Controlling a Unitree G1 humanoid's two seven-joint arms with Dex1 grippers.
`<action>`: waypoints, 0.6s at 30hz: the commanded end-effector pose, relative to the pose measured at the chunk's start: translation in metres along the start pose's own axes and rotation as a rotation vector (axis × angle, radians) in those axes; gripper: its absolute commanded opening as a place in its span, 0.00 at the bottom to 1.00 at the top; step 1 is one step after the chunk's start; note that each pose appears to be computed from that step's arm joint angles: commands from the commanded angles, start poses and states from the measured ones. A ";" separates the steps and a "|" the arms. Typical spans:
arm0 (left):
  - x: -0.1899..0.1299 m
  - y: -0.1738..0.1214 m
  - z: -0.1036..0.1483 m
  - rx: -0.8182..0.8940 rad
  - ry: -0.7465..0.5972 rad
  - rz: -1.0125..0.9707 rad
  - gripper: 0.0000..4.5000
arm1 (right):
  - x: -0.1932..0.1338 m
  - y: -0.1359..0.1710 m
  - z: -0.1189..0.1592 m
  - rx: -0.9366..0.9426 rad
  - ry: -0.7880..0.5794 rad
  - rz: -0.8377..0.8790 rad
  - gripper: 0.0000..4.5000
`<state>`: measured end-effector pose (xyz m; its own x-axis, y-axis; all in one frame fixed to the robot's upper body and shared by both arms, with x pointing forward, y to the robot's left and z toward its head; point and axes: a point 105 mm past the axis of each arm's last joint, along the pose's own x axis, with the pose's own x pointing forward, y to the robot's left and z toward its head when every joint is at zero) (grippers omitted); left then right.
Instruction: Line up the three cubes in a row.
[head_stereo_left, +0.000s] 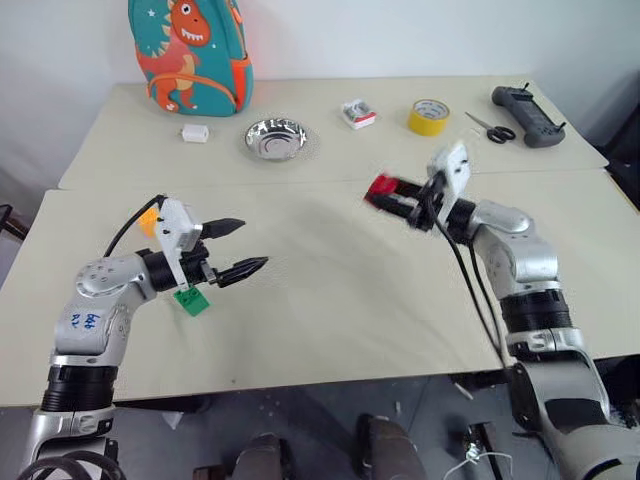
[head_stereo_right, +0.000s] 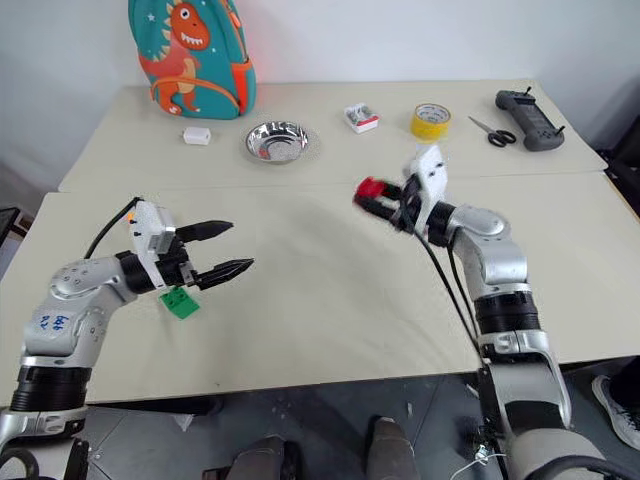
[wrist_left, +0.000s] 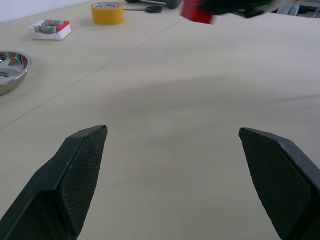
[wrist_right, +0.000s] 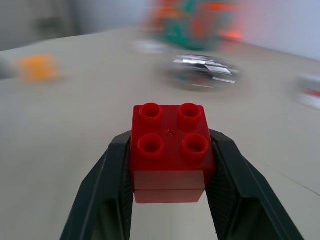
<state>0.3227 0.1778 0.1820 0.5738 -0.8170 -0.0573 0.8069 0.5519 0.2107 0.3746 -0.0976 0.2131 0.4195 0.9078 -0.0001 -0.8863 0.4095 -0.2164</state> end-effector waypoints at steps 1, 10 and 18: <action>-0.010 -0.001 0.008 0.028 -0.036 0.001 1.00 | 0.005 0.038 -0.014 -0.069 0.068 0.239 0.33; -0.014 -0.011 0.006 0.021 -0.028 -0.005 1.00 | 0.008 0.058 -0.058 -0.106 0.185 0.420 0.33; -0.023 -0.007 0.003 0.036 0.007 -0.009 1.00 | 0.010 0.051 -0.073 -0.100 0.238 0.446 0.41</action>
<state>0.3054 0.1873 0.1771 0.5654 -0.8203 -0.0859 0.8139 0.5379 0.2195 0.3462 -0.0764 0.1240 0.0517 0.9341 -0.3532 -0.9768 -0.0263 -0.2126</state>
